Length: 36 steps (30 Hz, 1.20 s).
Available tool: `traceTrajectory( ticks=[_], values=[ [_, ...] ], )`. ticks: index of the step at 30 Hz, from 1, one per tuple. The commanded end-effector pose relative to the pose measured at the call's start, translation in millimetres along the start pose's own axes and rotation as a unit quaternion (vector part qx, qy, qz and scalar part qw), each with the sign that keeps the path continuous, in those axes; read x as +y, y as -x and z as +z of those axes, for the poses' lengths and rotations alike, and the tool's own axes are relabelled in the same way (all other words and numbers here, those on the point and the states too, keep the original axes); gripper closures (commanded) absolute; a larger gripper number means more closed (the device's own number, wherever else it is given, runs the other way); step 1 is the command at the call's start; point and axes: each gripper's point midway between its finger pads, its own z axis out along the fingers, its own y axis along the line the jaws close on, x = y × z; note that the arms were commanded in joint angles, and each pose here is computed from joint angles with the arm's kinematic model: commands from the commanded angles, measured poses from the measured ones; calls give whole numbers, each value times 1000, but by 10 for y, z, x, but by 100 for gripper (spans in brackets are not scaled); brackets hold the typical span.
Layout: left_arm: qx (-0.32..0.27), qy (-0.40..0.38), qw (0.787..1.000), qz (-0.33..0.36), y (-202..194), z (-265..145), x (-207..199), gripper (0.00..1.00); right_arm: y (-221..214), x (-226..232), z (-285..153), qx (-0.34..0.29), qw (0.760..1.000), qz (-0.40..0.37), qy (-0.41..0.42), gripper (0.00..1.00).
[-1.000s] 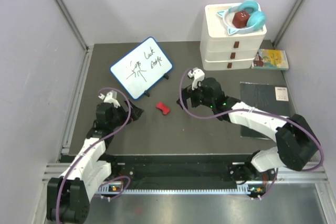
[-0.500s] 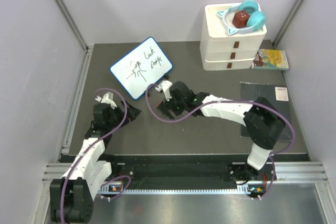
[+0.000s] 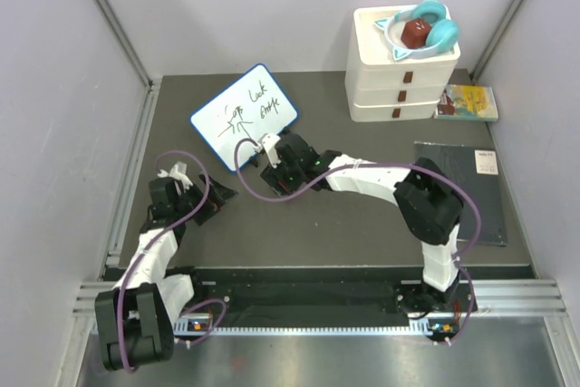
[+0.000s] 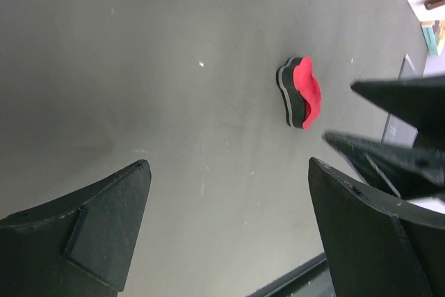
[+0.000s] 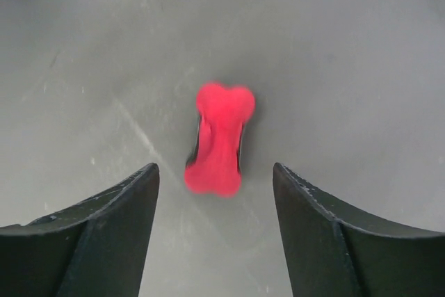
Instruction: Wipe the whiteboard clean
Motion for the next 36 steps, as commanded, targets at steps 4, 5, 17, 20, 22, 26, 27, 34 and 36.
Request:
traceTrajectory(
  ticks=[4, 5, 17, 20, 22, 26, 27, 34, 36],
  values=[
    [-10, -22, 1000, 16, 135, -44, -128, 1, 265, 49, 165, -14, 1000, 8, 10, 39],
    [-10, -20, 1000, 15, 130, -42, -117, 1, 259, 45, 181, -12, 1000, 9, 8, 39],
    [-7, -11, 1000, 7, 144, -16, -54, 1, 40, 31, 346, 41, 999, 25, -1, 45],
    [-10, -12, 1000, 5, 207, -25, -71, 1, 39, -20, 360, 50, 998, 24, -15, 45],
    [-9, -11, 1000, 2, 230, -22, -68, 1, 32, -20, 386, 53, 998, 24, -17, 46],
    [-18, -26, 1000, 3, 299, -4, -123, 2, 21, -58, 420, 54, 997, 42, -31, 77],
    [-35, -46, 998, 6, 353, 25, -164, 3, 20, -69, 419, 54, 997, 45, -35, 86],
    [-61, -75, 995, -24, 414, 203, -115, 3, 7, -80, 419, 58, 996, 46, -41, 97],
    [-44, -81, 995, -25, 407, 267, -108, 4, 36, -116, 385, 52, 996, 49, -50, 100]
  ],
)
